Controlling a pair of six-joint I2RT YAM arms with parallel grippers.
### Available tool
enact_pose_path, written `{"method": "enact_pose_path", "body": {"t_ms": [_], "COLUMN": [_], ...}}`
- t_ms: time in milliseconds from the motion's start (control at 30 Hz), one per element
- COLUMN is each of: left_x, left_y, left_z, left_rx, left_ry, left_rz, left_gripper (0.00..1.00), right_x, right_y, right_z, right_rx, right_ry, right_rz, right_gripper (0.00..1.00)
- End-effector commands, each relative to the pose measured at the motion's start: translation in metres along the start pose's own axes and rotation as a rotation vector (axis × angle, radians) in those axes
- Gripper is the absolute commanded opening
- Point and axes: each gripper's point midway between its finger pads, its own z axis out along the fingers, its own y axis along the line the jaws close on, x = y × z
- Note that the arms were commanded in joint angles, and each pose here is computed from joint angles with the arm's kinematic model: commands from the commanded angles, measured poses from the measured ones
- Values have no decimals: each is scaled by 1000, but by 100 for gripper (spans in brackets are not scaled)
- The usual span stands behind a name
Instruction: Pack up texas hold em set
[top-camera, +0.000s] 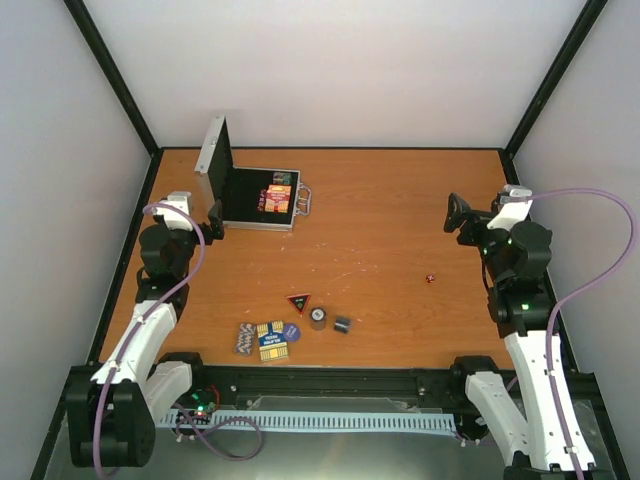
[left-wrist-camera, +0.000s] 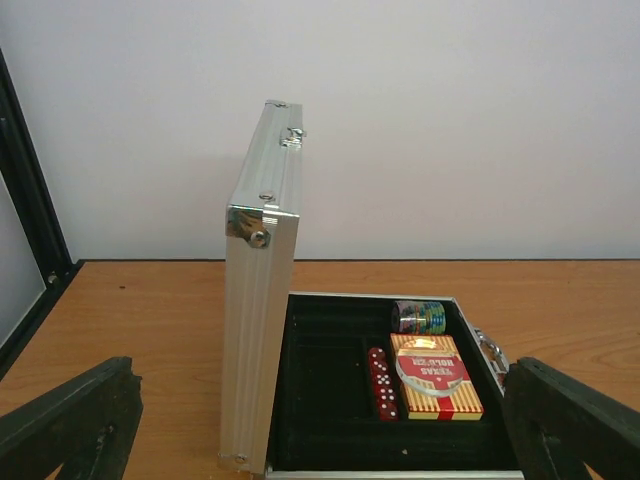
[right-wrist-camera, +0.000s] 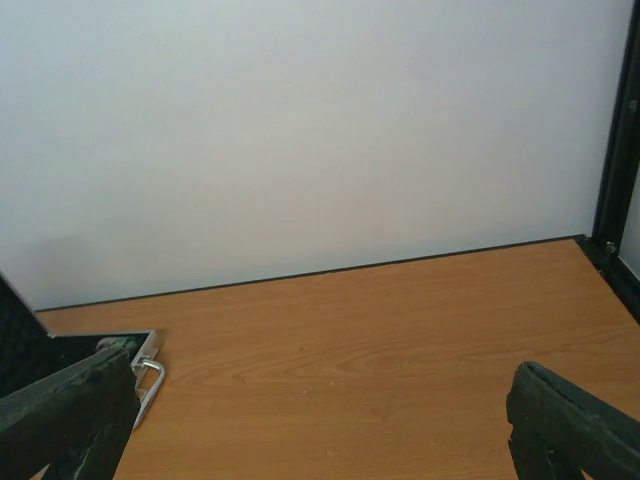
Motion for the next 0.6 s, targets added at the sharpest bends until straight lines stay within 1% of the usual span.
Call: {"method": "enact_pose_path", "body": {"t_ms": [0,200,367,467,567], "left_x": [-22,-19,-29,-40,-47], "left_y": [-2,-2,-9,-25,-49], "left_z": [-2,-1,-6,-11,-15], "left_rx": [11,7,41,131,241], "left_ry": [-91,-76,-85,-96,-87], "left_rz": [-47,-42,-56,-84,-106], "left_gripper": [100,100,100,100,100], "right_x": [2,11,10,9,20], "right_y": [-13,-15,-18,-22,-32], "right_z": [2,12,8,3,1], "right_rx": [69,72,89,109,170], "right_ry": [-7,15,-6,-16,24], "right_rz": [-10,5,20,63,112], "right_gripper": [100,100,100,100,100]}}
